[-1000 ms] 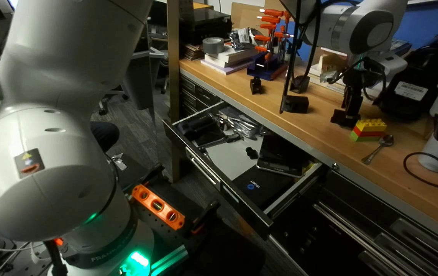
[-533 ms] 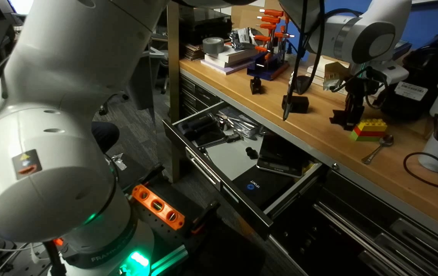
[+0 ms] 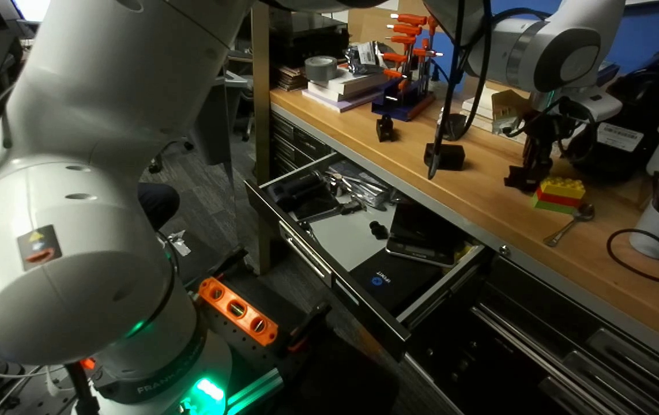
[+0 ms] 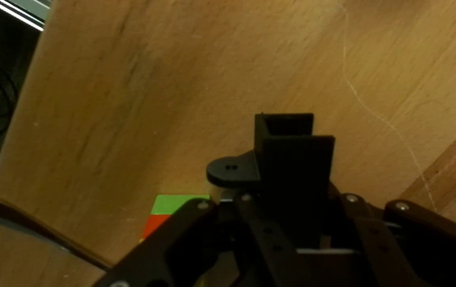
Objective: Put the black objects inside the drawer and close it
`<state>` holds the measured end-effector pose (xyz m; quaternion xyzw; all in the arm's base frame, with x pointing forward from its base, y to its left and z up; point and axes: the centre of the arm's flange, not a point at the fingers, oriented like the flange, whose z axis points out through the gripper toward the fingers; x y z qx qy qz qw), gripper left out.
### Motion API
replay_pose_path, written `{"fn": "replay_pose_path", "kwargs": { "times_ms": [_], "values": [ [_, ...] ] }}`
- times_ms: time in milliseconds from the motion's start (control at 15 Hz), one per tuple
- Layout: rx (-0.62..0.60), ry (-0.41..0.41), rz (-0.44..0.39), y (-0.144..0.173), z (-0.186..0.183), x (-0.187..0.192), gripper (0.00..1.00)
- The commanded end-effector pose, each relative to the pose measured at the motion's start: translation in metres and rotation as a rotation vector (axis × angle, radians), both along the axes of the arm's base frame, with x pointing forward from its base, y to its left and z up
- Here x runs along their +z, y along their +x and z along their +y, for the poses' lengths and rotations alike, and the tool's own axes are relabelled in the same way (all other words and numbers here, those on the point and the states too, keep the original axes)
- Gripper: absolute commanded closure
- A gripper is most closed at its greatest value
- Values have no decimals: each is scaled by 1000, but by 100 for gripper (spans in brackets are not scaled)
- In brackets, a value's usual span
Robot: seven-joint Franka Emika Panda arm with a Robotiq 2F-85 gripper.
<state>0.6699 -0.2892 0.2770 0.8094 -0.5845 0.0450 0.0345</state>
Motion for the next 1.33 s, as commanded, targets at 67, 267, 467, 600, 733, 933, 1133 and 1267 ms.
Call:
{"fn": "replay_pose_path", "kwargs": {
  "times_ms": [67,267,467,600,733,933,1133,1267],
  "values": [
    [138,56,37,-24,11,-3,79],
    [268,123,67,-58,35,-9,79],
    [394,184,77,-96,66,-5,79],
    [483,228,84,-113,86,-4,79],
    [570,270,100,-130,108,-7,79],
    [660,309,126,-161,143,-12,79],
    [708,351,173,-202,179,-34,79],
    [702,340,220,-223,194,-61,79]
  ]
}}
